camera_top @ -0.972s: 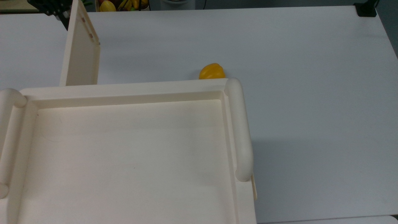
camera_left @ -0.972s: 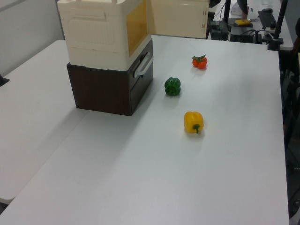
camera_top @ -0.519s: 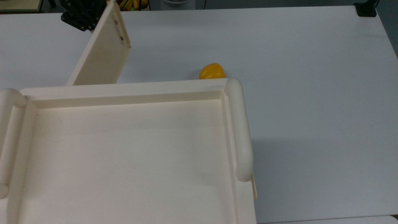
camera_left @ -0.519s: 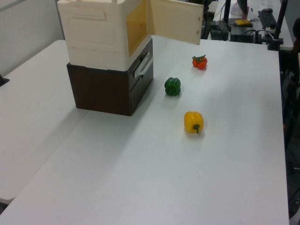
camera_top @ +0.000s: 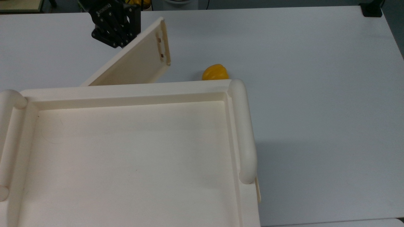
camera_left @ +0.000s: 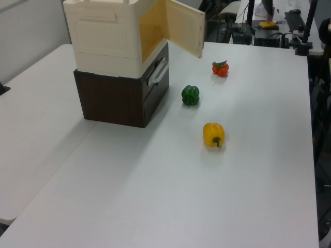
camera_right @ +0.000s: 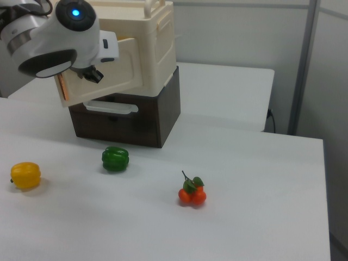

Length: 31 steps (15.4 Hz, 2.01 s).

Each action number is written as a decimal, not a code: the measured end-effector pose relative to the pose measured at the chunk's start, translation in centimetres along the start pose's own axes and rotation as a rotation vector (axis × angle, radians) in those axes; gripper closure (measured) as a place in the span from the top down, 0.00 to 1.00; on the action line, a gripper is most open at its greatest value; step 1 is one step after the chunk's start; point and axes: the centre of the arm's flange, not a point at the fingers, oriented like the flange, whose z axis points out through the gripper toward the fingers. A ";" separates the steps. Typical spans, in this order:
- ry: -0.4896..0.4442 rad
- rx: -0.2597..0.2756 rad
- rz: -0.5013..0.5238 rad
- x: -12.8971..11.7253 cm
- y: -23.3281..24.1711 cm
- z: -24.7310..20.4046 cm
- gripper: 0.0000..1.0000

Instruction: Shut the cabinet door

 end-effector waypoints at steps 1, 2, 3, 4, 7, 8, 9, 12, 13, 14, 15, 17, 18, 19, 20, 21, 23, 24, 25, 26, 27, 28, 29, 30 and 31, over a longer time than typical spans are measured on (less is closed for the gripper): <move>0.019 -0.005 0.001 0.1 -0.3 0.9 0.01; 0.039 -0.010 0.000 0.3 -0.6 1.7 0.01; 0.057 -0.015 -0.003 0.4 -0.8 2.4 0.01; 0.072 -0.019 -0.008 0.6 -1.1 3.0 0.01; 0.118 -0.027 -0.022 1.2 -2.1 4.4 0.01; 0.134 -0.031 -0.025 1.3 -2.4 4.9 0.01; 0.151 -0.035 -0.028 1.4 -2.6 5.5 0.01; 0.201 -0.048 -0.035 1.5 -3.3 7.3 0.01; 0.216 -0.052 -0.037 1.5 -3.5 7.8 0.01; 0.230 -0.055 -0.040 1.7 -3.8 8.1 0.01; 0.243 -0.058 -0.043 1.8 -4.0 8.4 0.01; 0.279 -0.068 -0.047 2.1 -4.3 8.7 0.01; 0.295 -0.071 -0.049 2.3 -4.4 8.8 0.01; 0.307 -0.071 -0.051 2.5 -4.6 8.9 0.01; 0.317 -0.072 -0.051 2.7 -4.6 9.1 0.01; 0.326 -0.074 -0.051 2.8 -4.6 9.2 0.01; 0.346 -0.081 -0.050 3.0 -4.5 9.6 0.01; 0.353 -0.083 -0.050 3.0 -4.5 9.9 0.01; 0.357 -0.085 -0.050 3.0 -4.5 10.1 0.01; 0.358 -0.085 -0.051 3.0 -4.6 10.4 0.01; 0.360 -0.085 -0.051 3.0 -4.6 10.5 0.01; 0.362 -0.086 -0.051 3.0 -4.6 10.5 0.01; 0.362 -0.086 -0.051 3.0 -4.6 10.5 0.01; 0.362 -0.086 -0.051 3.0 -4.6 10.5 0.01; 0.362 -0.086 -0.052 3.0 -4.6 10.5 0.01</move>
